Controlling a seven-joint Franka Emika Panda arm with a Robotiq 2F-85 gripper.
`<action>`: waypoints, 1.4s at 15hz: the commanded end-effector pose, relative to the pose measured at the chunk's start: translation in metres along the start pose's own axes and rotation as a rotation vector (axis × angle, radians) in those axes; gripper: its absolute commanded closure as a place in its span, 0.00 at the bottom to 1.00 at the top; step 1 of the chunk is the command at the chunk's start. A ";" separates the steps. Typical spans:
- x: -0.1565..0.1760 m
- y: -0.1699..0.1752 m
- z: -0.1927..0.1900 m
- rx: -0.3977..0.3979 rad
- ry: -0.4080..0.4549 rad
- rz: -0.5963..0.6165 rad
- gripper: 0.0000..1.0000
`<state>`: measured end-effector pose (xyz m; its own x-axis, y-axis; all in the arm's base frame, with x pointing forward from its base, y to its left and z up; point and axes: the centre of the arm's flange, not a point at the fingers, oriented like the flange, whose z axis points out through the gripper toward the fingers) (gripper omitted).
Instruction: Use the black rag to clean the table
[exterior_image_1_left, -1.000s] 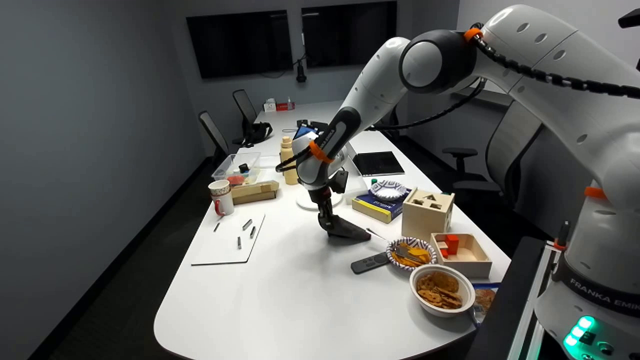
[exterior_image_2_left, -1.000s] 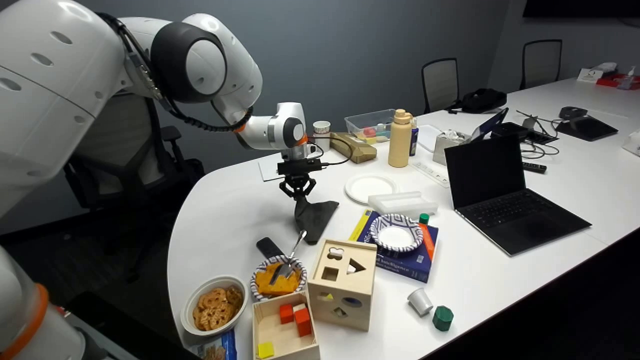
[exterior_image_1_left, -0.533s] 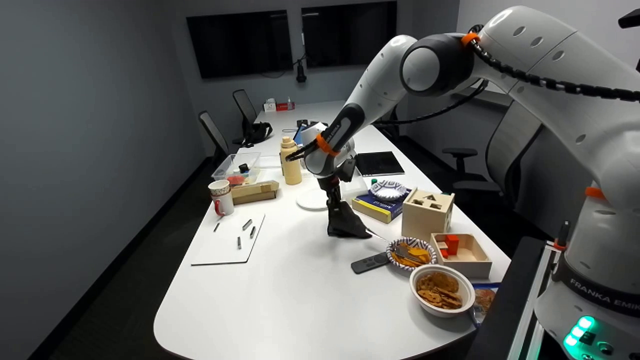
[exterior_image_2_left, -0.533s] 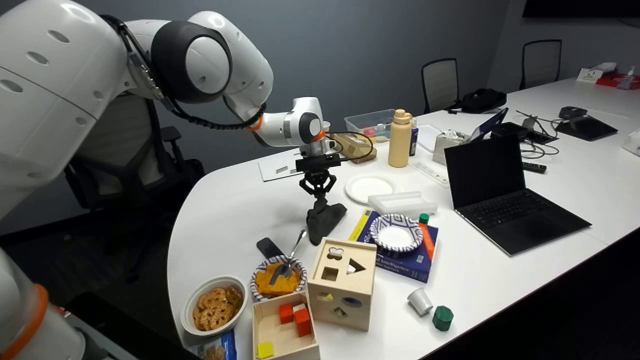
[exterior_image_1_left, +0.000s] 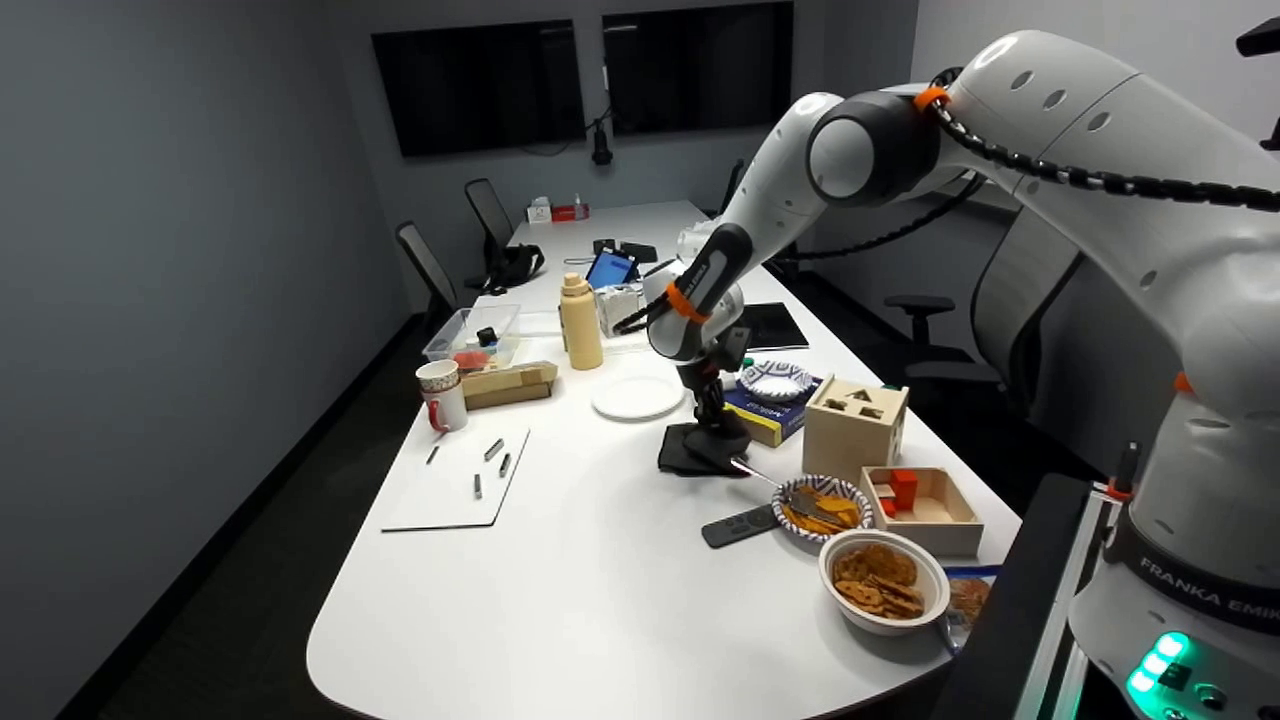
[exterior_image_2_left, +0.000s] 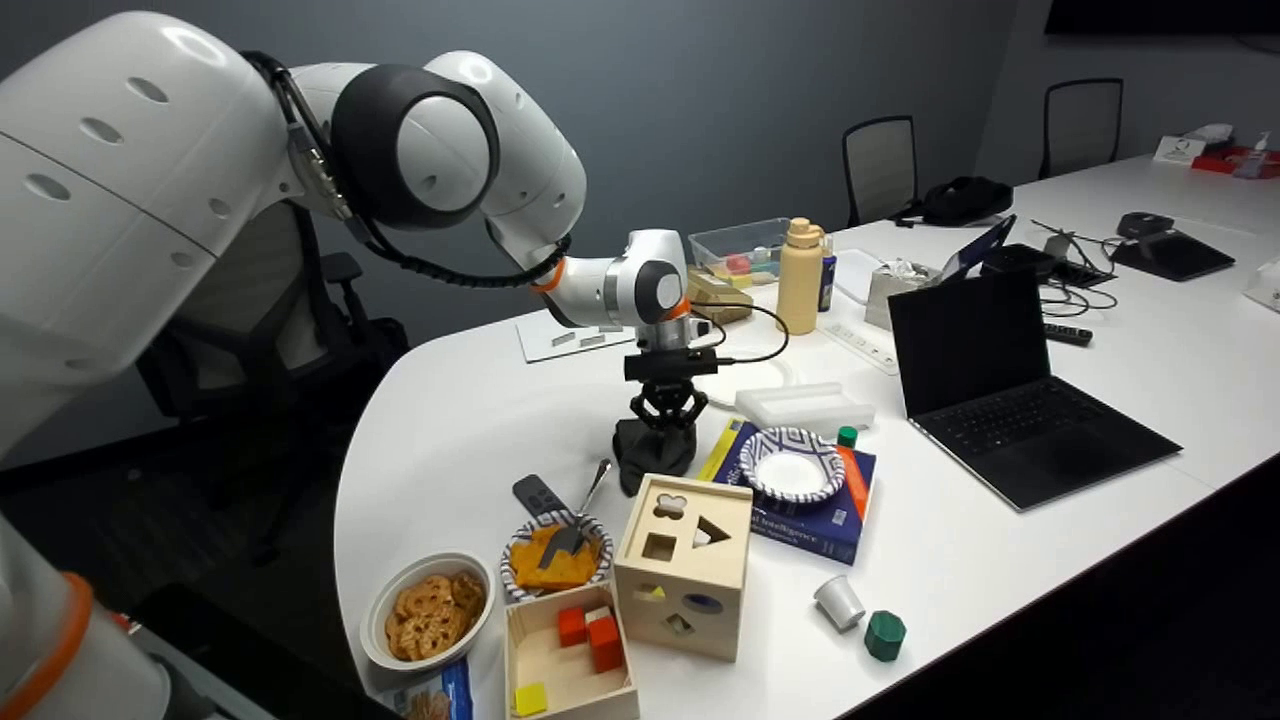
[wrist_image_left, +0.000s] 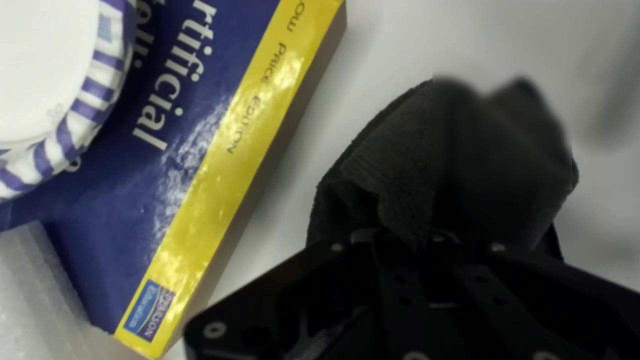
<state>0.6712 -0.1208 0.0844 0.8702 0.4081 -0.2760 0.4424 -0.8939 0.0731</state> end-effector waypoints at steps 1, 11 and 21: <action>0.001 -0.029 0.009 0.023 -0.010 -0.052 0.99; 0.066 -0.111 -0.015 0.019 0.027 -0.253 0.99; 0.037 -0.014 0.000 -0.063 -0.012 -0.084 0.99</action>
<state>0.6939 -0.0580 0.0802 0.8038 0.5326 -0.2650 0.5684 -0.8191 0.0779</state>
